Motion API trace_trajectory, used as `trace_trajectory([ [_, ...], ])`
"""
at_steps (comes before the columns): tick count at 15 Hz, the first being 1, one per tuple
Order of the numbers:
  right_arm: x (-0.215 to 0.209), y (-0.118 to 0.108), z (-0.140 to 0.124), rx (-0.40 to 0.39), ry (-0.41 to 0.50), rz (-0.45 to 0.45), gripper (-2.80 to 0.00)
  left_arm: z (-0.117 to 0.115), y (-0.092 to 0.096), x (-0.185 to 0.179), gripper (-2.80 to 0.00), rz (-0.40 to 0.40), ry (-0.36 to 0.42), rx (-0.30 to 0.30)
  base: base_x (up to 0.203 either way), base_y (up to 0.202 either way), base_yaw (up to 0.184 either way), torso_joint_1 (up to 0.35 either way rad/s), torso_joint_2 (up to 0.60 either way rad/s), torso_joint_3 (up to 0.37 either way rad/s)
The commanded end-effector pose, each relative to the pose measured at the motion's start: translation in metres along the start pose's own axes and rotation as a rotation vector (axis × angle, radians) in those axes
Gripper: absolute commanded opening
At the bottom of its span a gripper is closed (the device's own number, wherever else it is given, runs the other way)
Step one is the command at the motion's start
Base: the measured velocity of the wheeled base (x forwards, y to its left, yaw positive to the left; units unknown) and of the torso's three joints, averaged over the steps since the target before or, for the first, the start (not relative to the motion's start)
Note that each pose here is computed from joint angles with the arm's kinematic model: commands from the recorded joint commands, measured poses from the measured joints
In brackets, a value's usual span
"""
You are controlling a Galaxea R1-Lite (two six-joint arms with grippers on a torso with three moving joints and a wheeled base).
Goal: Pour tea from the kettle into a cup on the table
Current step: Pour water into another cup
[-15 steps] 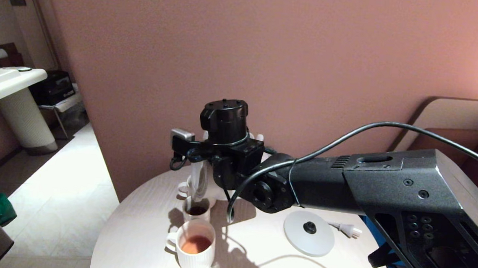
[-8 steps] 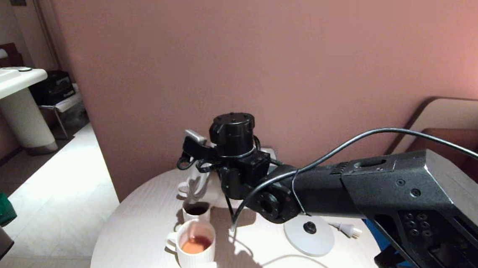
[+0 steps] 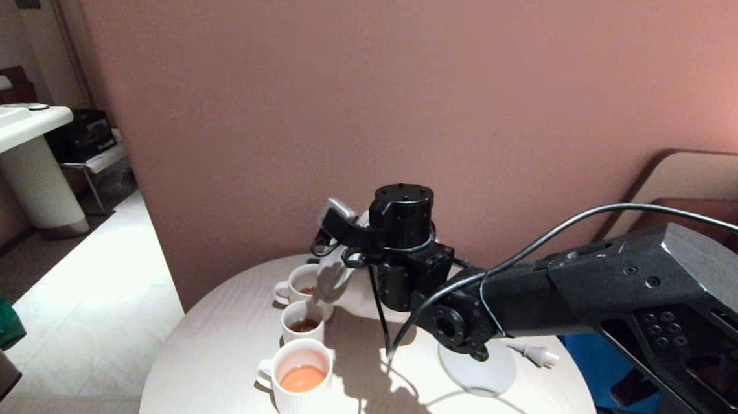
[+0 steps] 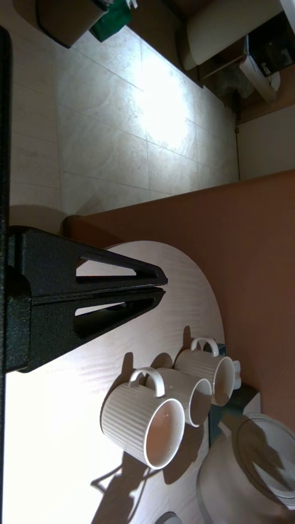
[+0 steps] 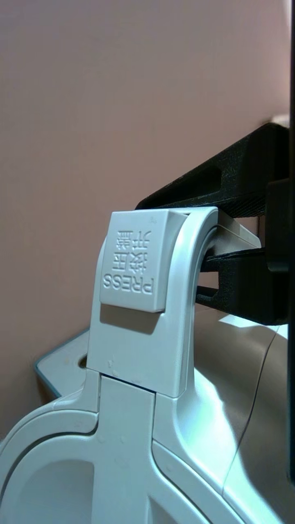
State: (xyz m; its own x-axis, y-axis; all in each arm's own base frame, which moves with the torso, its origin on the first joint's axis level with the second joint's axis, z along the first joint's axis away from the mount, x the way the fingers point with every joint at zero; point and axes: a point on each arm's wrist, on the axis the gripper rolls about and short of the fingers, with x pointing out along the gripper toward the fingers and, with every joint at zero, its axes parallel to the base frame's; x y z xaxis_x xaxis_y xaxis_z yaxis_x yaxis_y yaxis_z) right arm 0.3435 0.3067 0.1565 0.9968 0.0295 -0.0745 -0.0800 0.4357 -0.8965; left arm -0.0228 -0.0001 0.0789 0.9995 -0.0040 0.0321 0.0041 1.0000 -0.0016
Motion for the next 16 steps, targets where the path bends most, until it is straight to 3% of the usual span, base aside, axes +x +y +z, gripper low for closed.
trace_trajectory([
  [1,-0.004,-0.010,0.002,0.053,-0.005,-0.018,-2.80,0.000,0.000,0.000,-2.80,0.000,0.000,0.000,0.000,0.000,0.000,0.000,0.00,0.000],
  [4,-0.011,-0.015,-0.001,0.150,-0.005,-0.013,-2.80,0.000,0.000,0.000,-2.80,0.001,0.000,0.000,0.000,0.000,0.000,0.000,0.00,0.000],
  [8,-0.023,-0.017,-0.012,0.379,0.016,0.014,-2.80,0.000,0.000,0.000,-2.80,0.000,0.000,0.000,0.000,0.000,0.000,0.000,0.00,0.000],
  [11,-0.033,-0.014,-0.024,0.500,0.042,0.037,-2.80,0.000,0.000,0.000,-2.80,0.000,0.000,0.000,0.000,0.000,0.000,0.000,0.00,0.000],
  [16,-0.057,-0.012,-0.050,0.505,0.089,0.083,-2.80,0.000,0.000,0.000,-2.80,0.001,0.000,0.000,0.000,0.000,0.000,0.000,0.00,0.000],
])
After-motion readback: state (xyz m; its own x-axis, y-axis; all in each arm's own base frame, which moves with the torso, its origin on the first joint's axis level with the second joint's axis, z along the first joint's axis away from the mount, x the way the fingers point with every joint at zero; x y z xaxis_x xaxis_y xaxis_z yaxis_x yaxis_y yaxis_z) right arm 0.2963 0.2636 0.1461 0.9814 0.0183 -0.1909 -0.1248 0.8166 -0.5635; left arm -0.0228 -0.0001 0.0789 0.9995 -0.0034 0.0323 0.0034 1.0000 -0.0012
